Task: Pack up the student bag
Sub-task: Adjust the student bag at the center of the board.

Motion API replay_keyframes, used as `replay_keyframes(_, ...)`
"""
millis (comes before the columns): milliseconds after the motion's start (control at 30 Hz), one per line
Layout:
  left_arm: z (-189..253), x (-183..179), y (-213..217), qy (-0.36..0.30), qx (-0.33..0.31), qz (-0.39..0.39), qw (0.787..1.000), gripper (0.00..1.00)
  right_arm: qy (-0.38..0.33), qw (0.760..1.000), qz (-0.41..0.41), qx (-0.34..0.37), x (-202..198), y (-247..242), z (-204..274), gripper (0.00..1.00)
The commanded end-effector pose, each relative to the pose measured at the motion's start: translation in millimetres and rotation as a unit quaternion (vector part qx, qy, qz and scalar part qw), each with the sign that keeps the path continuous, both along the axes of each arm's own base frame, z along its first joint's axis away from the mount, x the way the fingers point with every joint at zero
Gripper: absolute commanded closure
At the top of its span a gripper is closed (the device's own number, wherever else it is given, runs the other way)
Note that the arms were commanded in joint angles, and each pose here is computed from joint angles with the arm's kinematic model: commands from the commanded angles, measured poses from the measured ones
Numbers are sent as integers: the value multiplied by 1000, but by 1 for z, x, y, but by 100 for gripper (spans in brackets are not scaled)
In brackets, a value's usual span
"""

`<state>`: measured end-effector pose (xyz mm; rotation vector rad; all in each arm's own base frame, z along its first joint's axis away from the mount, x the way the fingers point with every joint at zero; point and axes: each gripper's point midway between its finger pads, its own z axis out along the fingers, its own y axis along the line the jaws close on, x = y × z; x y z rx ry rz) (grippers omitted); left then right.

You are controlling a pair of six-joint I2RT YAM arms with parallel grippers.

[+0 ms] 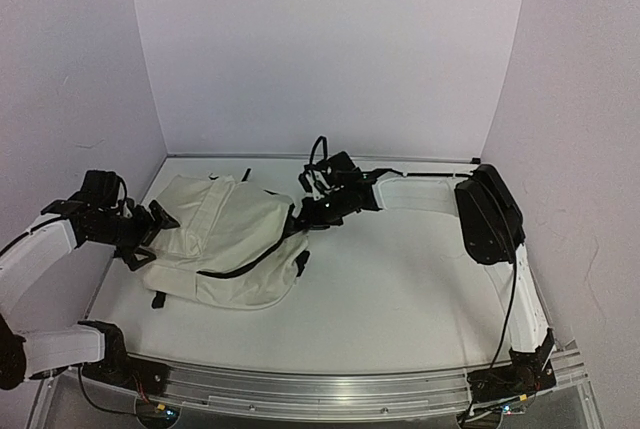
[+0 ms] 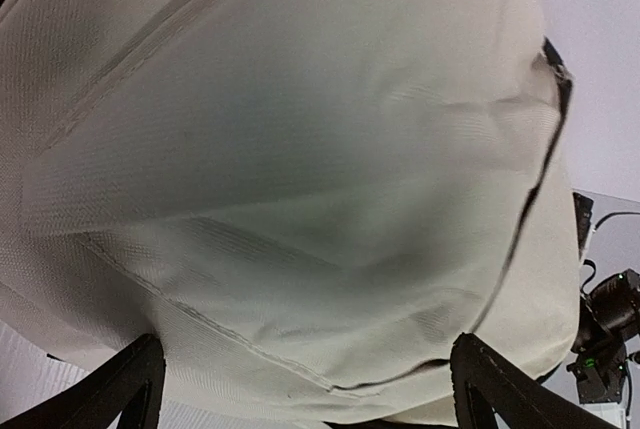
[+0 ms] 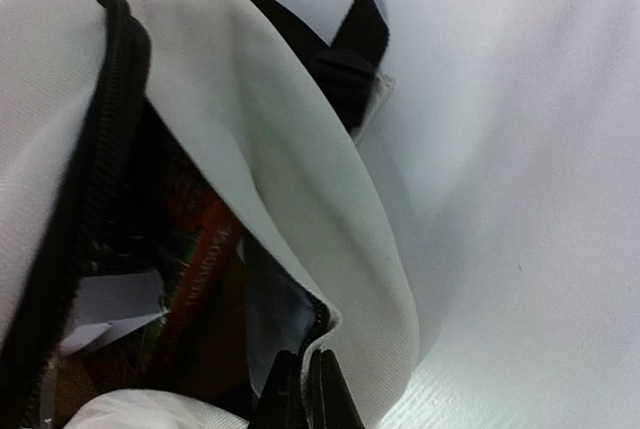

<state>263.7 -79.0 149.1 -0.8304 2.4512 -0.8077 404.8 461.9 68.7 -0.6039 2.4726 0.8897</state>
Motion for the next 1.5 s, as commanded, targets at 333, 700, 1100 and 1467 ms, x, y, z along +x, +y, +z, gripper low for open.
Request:
replay_keyframes(333, -4, 132, -43, -151, -61, -101, 982, 0, -41, 996, -55, 59, -69, -47, 47, 100)
replay_keyframes(700, 19, 203, -81, -227, -44, -195, 953, 0, -12, 996, -59, 67, -152, -49, 50, 81)
replay_keyframes(1100, 28, 137, -55, -183, -1, -152, 971, 0, -40, 979, -163, 119, -99, -111, 116, 28)
replay_keyframes(1467, -9, 88, -71, -121, -85, -125, 981, 4, 71, 937, -263, 219, -28, -103, 74, 33)
